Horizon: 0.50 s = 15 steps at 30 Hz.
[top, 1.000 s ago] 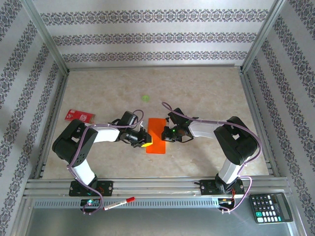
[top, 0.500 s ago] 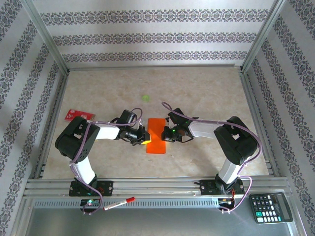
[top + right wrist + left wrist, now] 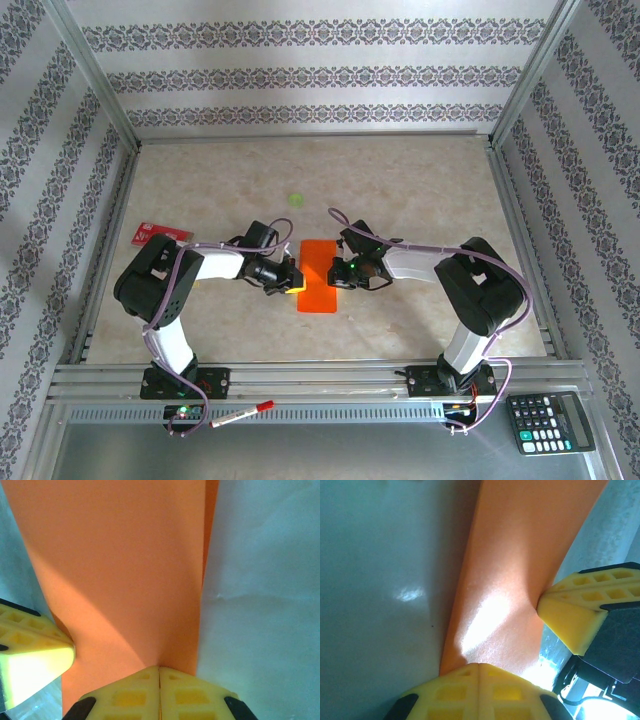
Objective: Fold a paper plane with a square sheet of paper (pick it up from the middle)
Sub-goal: First fold in half a square sheet of paper at the center of the table.
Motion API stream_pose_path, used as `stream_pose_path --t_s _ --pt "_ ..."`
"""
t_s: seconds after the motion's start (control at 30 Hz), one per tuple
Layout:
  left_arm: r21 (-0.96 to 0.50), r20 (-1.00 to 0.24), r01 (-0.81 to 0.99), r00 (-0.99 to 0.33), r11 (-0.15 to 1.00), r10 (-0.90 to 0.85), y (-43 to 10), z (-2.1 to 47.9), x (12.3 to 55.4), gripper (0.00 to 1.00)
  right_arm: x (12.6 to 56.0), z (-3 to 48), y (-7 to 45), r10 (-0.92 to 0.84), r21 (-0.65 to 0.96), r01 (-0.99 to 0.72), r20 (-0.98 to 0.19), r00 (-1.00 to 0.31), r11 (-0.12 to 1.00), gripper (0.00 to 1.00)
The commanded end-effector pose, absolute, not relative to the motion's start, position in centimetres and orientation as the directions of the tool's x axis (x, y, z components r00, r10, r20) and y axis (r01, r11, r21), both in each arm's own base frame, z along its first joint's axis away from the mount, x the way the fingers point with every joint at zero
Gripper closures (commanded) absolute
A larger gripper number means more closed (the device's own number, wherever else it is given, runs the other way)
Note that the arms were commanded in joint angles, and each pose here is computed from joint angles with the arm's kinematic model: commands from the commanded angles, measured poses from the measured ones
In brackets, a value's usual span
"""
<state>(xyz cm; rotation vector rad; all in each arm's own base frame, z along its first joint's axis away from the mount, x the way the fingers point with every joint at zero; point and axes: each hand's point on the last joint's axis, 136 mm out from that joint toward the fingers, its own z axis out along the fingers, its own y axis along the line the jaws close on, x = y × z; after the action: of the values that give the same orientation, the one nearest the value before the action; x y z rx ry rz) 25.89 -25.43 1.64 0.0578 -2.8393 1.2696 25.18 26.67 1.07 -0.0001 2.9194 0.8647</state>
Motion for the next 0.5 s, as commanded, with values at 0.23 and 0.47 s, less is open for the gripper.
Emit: stream_pose_path --t_s 0.23,0.47 --pt "-0.562 0.161 -0.076 -0.987 0.824 0.018 -21.4 -1.5 23.3 1.0 21.5 -2.7 23.1 0.079 0.359 0.077 0.01 -0.997 0.93 0.92" --pt "-0.606 0.109 -0.004 -0.991 0.796 0.078 -22.5 -0.9 24.5 1.0 21.0 -1.4 23.9 0.111 0.421 0.101 0.001 -0.994 0.901 0.9"
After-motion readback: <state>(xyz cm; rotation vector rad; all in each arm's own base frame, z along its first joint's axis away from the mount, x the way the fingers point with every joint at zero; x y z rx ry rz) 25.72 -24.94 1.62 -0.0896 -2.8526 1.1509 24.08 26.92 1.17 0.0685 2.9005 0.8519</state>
